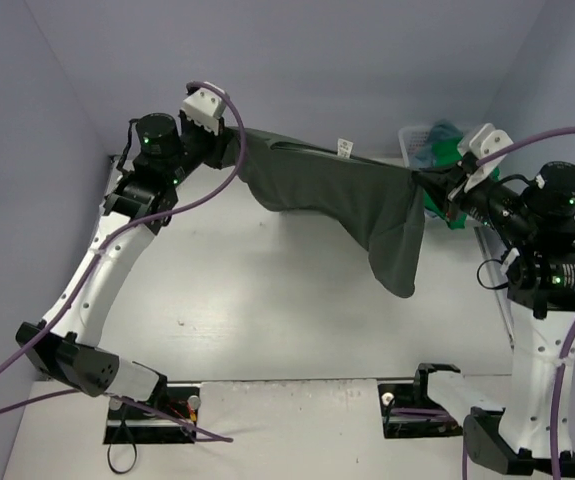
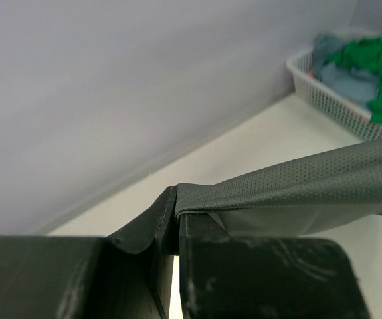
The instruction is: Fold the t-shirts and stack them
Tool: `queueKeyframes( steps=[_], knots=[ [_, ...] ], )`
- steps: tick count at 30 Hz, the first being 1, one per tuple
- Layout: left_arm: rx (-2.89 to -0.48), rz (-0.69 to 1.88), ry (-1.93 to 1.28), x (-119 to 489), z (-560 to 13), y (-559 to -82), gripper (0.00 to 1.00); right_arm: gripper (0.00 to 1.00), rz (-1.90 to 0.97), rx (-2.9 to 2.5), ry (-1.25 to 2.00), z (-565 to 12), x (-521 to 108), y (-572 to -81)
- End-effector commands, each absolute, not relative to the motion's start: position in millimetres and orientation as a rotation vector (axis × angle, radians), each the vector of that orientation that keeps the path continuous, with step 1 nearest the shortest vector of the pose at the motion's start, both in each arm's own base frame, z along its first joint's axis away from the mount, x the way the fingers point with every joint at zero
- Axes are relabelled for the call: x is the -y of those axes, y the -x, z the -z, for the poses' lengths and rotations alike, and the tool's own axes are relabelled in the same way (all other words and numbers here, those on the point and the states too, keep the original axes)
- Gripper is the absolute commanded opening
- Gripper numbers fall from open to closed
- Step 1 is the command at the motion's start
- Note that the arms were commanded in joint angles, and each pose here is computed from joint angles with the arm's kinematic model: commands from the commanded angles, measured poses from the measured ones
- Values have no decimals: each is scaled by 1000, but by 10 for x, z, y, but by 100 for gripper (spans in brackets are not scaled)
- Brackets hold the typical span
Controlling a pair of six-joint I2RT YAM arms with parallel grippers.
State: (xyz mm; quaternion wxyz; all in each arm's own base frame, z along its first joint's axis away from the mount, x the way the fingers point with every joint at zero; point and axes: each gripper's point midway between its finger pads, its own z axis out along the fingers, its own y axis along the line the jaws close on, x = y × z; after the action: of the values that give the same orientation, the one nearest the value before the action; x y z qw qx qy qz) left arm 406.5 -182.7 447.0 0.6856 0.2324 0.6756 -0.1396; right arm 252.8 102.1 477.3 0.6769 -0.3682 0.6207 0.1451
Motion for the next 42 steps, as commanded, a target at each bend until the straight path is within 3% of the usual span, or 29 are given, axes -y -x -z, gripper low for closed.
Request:
queueKeyframes(
  steps=[1,6,11,23,27,34,42],
  knots=[
    [-1388,216,-460,1570,-4960,-4029,0,0,-217,-1372,805,-4888,-873,-2712],
    [-1314,222,-444,1485,-5422,-3772,0,0,-174,-1345,732,-5105,-798,-2695],
    [-1310,261,-459,1463,-5489,-3504,0,0,-323,-1324,797,-5092,-1025,-2408],
    [-1146,291,-412,1141,-6168,-2518,0,0,-217,-1163,796,-5536,-1030,-1819],
    [-1146,336,-427,1153,-6141,-2347,0,0,-250,-1164,805,-5490,-1074,-1760],
    [-1233,417,-526,1410,-5695,-2522,0,0,-299,-1256,810,-5137,-1061,-2072],
    [-1364,354,-588,1719,-5123,-3574,0,0,-316,-1403,777,-4558,-922,-3108]
  ],
)
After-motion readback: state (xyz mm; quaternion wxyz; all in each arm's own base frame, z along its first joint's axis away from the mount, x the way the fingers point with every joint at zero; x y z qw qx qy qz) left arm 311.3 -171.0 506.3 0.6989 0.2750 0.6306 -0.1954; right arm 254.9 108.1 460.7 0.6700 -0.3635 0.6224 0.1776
